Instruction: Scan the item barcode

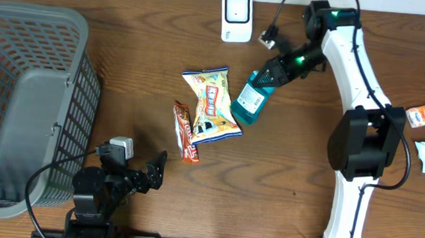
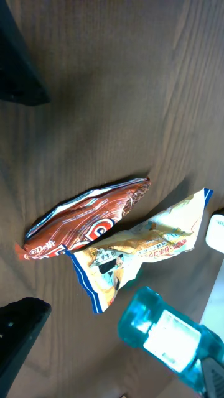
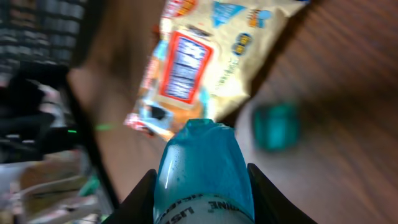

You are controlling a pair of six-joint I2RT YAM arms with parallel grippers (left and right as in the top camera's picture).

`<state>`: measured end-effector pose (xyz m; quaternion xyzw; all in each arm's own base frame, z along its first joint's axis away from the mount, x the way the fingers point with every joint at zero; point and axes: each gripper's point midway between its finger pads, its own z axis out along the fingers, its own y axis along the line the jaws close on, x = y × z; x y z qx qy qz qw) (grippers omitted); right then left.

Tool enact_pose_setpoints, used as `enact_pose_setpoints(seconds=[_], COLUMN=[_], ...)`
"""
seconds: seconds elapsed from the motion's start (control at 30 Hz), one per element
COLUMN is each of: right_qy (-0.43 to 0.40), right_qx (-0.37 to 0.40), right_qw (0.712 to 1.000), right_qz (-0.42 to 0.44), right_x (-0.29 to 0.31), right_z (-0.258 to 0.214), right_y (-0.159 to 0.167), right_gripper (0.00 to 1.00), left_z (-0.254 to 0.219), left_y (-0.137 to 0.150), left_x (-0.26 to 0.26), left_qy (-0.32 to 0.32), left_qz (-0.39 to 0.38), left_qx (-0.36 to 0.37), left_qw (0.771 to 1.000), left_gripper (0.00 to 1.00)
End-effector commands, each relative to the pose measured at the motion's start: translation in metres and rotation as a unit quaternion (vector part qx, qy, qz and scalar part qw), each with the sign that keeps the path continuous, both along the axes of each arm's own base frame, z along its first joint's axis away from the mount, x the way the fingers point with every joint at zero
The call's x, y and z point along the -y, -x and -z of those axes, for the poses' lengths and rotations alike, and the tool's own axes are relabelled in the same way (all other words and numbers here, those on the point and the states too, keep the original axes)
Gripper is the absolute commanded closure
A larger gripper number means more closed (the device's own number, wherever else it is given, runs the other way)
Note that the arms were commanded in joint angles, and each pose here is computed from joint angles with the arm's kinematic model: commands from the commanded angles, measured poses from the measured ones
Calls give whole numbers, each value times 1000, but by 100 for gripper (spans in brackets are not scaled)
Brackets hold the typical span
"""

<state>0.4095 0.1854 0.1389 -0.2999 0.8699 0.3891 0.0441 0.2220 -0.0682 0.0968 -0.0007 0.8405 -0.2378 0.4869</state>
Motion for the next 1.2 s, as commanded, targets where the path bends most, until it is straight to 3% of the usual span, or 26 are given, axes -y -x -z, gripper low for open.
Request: enact_pose_setpoints(seconds=[0.0, 0.4, 0.67, 1.17], right_qy=[-122, -186, -177, -173], right_qx=[20, 29, 50, -33], right_qw=[992, 982, 982, 978], right_qz=[6, -28, -34, -115], right_x=[-18, -29, -34, -85], right_z=[-70, -129, -163, -132], right_y=[8, 49, 75, 136], right_gripper=[89, 91, 94, 96], left_z=[11, 11, 11, 11], left_y=[5, 5, 5, 5], left_x=[2, 2, 2, 2], left_qy=[6, 6, 6, 6], left_qz=[4, 4, 4, 4], left_qx=[-21, -21, -21, -21], left_qw=[1000, 1000, 1000, 1000], left_gripper=[2, 2, 1, 2])
